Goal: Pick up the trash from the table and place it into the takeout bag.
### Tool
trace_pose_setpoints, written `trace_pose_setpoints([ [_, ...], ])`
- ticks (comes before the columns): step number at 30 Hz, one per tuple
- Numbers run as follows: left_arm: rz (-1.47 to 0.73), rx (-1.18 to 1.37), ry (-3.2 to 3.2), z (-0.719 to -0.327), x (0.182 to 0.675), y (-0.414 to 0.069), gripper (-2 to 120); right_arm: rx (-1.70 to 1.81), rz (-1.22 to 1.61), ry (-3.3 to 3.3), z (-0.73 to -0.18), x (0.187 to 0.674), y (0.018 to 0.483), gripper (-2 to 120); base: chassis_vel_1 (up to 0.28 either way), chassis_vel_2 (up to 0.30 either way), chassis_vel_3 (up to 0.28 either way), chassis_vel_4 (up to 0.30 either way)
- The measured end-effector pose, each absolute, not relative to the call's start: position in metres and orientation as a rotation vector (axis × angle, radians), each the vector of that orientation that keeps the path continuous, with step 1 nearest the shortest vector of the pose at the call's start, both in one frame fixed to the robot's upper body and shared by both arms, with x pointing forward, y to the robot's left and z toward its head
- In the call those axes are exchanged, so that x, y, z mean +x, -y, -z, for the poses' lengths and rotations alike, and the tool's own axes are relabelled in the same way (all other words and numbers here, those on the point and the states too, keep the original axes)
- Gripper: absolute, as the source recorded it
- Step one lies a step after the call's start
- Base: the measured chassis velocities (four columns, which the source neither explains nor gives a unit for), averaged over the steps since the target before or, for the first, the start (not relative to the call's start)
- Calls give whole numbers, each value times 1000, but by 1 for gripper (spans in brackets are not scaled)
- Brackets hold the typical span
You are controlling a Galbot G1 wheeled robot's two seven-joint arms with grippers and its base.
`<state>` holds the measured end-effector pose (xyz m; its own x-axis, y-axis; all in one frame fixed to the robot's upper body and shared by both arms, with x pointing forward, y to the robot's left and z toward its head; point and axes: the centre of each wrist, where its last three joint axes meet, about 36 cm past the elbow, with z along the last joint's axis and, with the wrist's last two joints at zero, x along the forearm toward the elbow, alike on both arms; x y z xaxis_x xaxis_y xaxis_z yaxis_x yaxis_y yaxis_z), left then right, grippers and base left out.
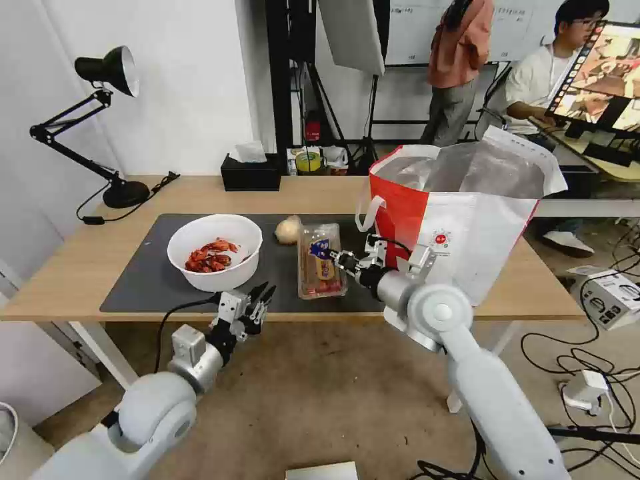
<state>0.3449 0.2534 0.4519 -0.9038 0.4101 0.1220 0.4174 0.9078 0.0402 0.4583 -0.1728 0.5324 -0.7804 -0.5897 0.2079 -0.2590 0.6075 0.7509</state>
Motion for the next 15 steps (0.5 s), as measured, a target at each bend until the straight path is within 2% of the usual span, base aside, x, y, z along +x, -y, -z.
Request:
trace_pose_setpoints([
  [2, 92, -629, 2973, -456, 342, -255, 47, 714, 1049, 2428, -544, 453, 177, 0, 0, 0, 0, 0],
  [3, 92, -629, 2973, -456, 342, -255, 47, 714, 1049, 2428, -544, 453, 177, 0, 0, 0, 0, 0],
  [5, 67, -598, 2991, -457, 336, -259, 59, 775, 1085, 2495, -571, 444, 184, 0, 0, 0, 0, 0],
  [6, 67, -598, 2991, -457, 336, -259, 59, 775, 1085, 2495, -571, 444, 184, 0, 0, 0, 0, 0],
  [9, 41, -548, 3006, -454, 330, -263, 73, 806, 1112, 2591, -598, 435, 194, 0, 0, 0, 0, 0],
  [10, 41, -548, 3006, -454, 330, -263, 73, 806, 1112, 2591, -598, 435, 194, 0, 0, 0, 0, 0],
  [12, 38, -526, 3008, -451, 327, -265, 82, 788, 1130, 2645, -609, 433, 201, 0, 0, 0, 0, 0],
  [14, 37, -521, 3009, -450, 326, -265, 83, 783, 1134, 2654, -611, 433, 202, 0, 0, 0, 0, 0],
  [15, 36, -508, 3010, -448, 324, -266, 93, 754, 1151, 2695, -618, 432, 208, 0, 0, 0, 0, 0],
])
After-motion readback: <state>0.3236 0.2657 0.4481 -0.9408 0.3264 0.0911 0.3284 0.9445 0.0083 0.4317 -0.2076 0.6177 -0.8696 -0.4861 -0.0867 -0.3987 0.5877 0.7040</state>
